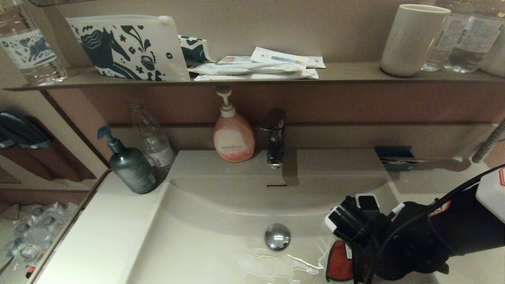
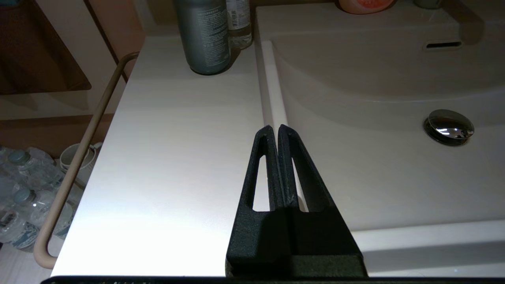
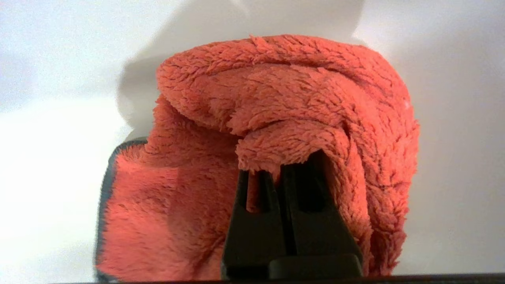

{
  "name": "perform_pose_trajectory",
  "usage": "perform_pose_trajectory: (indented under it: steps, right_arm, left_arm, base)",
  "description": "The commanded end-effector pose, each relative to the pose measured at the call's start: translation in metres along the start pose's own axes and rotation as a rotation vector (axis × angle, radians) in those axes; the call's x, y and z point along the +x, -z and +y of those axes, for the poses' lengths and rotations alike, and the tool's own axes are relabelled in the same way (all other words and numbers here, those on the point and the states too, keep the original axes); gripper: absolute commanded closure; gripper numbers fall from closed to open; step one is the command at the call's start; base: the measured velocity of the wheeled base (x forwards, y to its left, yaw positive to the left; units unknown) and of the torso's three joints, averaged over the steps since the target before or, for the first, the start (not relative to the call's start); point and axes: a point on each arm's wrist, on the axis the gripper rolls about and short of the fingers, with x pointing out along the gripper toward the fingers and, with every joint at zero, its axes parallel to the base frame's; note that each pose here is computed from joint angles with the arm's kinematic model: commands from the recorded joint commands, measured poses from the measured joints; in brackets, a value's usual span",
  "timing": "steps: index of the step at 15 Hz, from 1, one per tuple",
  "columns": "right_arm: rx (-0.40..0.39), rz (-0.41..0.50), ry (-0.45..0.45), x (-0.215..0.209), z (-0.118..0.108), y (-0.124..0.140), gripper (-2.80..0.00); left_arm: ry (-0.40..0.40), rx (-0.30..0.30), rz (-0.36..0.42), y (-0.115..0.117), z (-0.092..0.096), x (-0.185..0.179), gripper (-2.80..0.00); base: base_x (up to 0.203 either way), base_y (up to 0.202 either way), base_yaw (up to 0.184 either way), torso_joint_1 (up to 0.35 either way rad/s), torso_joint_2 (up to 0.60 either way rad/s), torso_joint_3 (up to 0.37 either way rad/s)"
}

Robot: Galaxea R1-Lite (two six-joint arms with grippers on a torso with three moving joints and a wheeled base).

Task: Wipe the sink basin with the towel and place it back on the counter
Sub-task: Wipe the sink

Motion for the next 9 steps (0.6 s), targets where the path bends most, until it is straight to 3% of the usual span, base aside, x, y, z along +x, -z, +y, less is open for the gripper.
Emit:
perform_pose_trajectory:
  steps: [1,7,9]
  right_arm:
    - [-0.002,0.083,0.012,0.004,0.004,0.016,0.00]
    - [-0.075,0.175,-0.020,0.005,0.027,0.050,0.00]
    - [-0.066,0.199,-0.054,0.000,0.033,0.056,0.00]
  left_arm:
    - [0.000,0.000,0.000,0.000,0.000,0.000,0.00]
    - [0.000,0.000,0.000,0.000,0.000,0.000,0.00]
    - [0.000,0.000,0.000,0.000,0.000,0.000,0.00]
  base:
    - [0.000,0.000,0.000,0.000,0.00,0.000]
    - [0.000,0.000,0.000,0.000,0.00,0.000]
    - [0.000,0.000,0.000,0.000,0.00,0.000]
